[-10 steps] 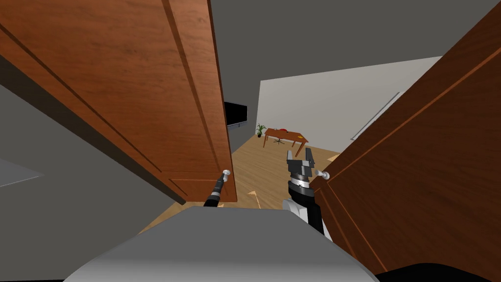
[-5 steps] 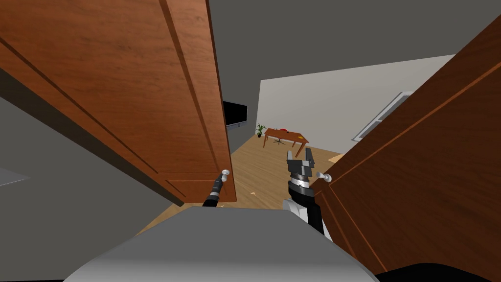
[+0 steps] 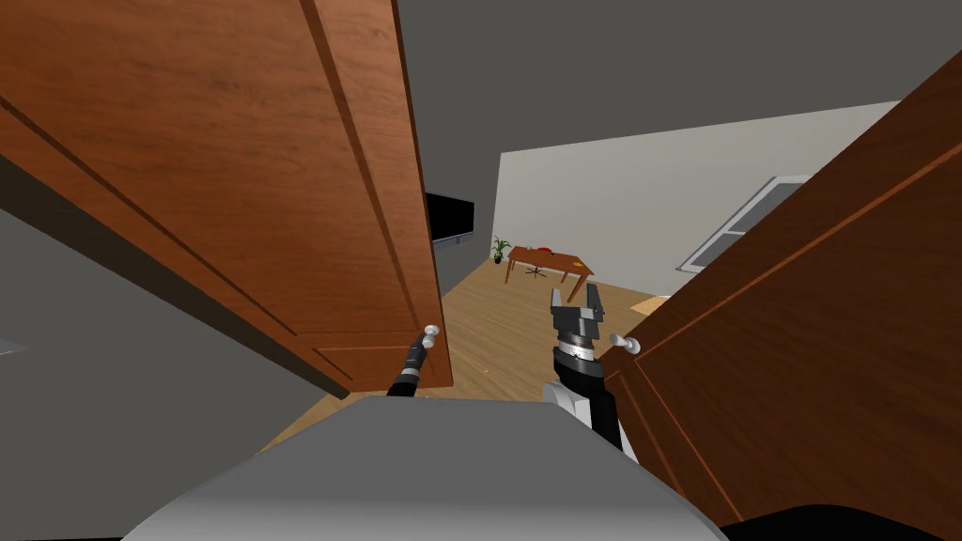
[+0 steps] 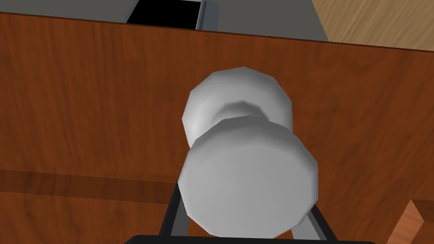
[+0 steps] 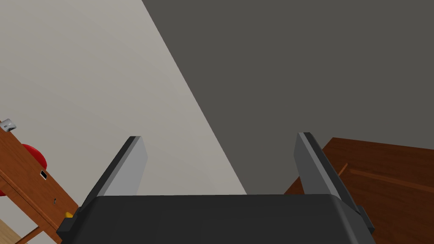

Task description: Push the door open

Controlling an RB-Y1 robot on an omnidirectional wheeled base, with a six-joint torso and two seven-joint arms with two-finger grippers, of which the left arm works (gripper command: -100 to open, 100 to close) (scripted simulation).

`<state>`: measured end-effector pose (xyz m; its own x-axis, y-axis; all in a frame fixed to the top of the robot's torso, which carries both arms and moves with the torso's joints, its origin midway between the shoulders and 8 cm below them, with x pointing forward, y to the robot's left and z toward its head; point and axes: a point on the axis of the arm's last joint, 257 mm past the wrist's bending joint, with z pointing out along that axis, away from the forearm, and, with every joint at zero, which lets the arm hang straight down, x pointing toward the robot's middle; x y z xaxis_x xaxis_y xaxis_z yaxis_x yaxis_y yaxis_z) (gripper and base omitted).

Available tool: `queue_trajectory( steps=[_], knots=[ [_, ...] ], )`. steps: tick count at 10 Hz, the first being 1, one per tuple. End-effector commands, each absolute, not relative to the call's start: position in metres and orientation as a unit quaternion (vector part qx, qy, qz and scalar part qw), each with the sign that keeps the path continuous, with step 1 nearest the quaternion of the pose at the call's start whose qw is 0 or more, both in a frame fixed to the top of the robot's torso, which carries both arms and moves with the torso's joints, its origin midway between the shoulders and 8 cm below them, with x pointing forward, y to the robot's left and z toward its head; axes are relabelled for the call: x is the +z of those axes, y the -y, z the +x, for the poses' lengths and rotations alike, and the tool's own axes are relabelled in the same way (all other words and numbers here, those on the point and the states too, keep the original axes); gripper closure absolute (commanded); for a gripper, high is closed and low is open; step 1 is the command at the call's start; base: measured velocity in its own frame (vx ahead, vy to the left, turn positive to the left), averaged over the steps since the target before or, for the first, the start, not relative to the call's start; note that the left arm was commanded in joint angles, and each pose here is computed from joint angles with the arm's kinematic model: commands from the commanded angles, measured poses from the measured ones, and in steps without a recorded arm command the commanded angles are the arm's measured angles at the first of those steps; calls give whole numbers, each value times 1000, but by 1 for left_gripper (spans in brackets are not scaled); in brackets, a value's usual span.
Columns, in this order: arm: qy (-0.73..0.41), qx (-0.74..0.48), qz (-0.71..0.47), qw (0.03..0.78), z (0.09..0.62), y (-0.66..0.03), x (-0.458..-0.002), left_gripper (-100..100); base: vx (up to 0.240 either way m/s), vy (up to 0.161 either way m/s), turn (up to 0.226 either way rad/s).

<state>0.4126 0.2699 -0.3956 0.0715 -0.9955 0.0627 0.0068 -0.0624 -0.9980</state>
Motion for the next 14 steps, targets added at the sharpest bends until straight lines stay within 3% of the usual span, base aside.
queue_trajectory(
  steps=[1,14],
  knots=[
    [-449,-512,-540,496,416,-271,-391,100,45,-24,5],
    [-314,-581,-628,411,417,-302,-391,100,47,-22,0]
  ],
)
